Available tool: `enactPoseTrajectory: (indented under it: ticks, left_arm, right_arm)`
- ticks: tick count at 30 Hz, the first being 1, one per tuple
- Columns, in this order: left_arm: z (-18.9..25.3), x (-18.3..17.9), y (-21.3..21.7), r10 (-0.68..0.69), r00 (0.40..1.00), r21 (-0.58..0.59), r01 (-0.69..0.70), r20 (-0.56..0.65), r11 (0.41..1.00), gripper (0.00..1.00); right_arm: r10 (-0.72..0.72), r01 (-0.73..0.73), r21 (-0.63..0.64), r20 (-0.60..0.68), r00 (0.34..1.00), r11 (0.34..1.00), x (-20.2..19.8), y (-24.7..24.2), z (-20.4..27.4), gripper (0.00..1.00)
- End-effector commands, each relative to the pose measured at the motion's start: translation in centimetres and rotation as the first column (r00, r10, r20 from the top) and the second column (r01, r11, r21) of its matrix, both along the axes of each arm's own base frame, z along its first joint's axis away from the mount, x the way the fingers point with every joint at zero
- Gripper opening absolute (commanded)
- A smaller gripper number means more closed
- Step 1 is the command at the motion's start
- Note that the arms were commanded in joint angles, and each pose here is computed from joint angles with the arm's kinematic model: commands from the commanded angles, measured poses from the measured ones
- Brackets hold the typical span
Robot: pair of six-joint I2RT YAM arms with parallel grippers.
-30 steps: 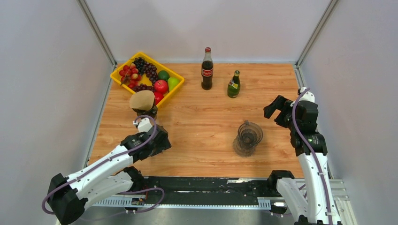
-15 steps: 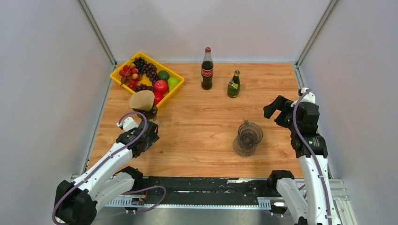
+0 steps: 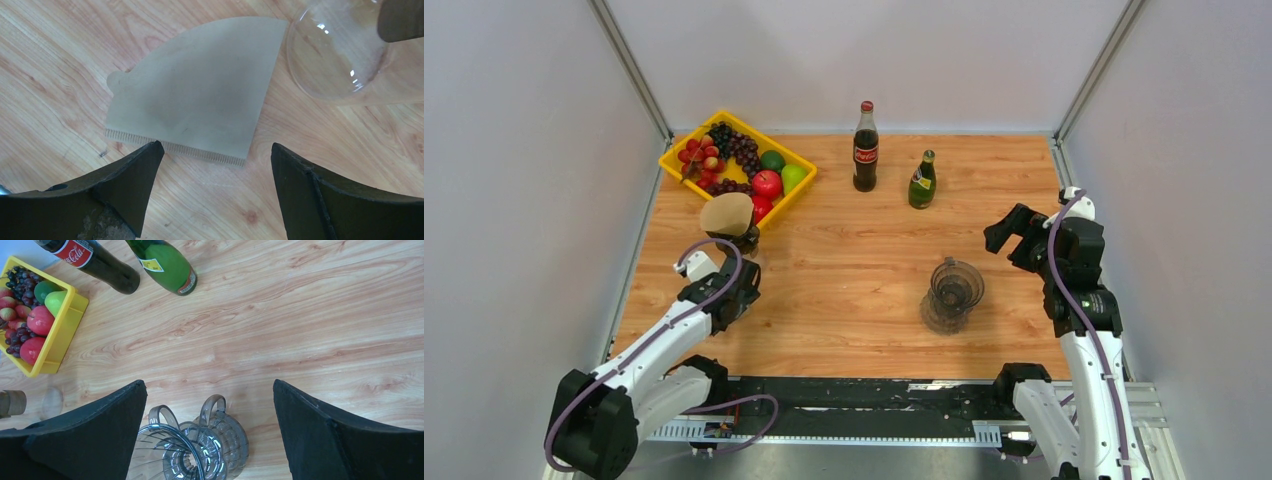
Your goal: Place the coffee filter in the dripper
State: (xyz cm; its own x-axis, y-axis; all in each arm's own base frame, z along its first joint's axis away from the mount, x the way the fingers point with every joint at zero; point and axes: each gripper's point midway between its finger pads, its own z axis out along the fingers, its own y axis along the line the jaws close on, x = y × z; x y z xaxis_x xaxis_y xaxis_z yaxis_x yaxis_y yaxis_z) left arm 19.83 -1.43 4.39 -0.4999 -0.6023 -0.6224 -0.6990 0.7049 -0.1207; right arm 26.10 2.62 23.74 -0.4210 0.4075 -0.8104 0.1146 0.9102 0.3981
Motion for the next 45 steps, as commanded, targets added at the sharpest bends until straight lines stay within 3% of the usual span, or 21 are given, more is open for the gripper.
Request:
enactPoseTrajectory:
  ticks: [1, 29, 39, 45]
  left_arm:
    - [-0.7, 0.6, -0.1, -0.001, 1.0, -0.008, 0.001, 0.013, 1.0, 0.9]
    - [-2.9, -0.8, -0.1, -0.009, 0.991, 0.019, 0.012, -0.132, 1.0, 0.79]
    - [-3.1, -0.8, -0.9, -0.054, 0.988, -0.017, 0.052, -0.144, 0.998, 0.55]
    - [-3.3, -1.7, -1.1, -0.062, 0.982, -0.034, 0.057, -0.179, 0.998, 0.46]
  right_arm:
    - [0.02, -0.02, -0.008, 0.068, 0.998, 1.0, 0.5, 0.3, 1.8, 1.0]
    - [0.05, -0.05, -0.005, 0.085, 0.995, 0.999, 0.4, 0.7, 2.5, 1.0]
    - [0.041, -0.041, -0.008, 0.084, 0.996, 0.999, 0.3, 0.6, 2.4, 1.0]
    - [0.043, -0.043, -0.005, 0.085, 0.995, 0.999, 0.4, 0.6, 2.5, 1.0]
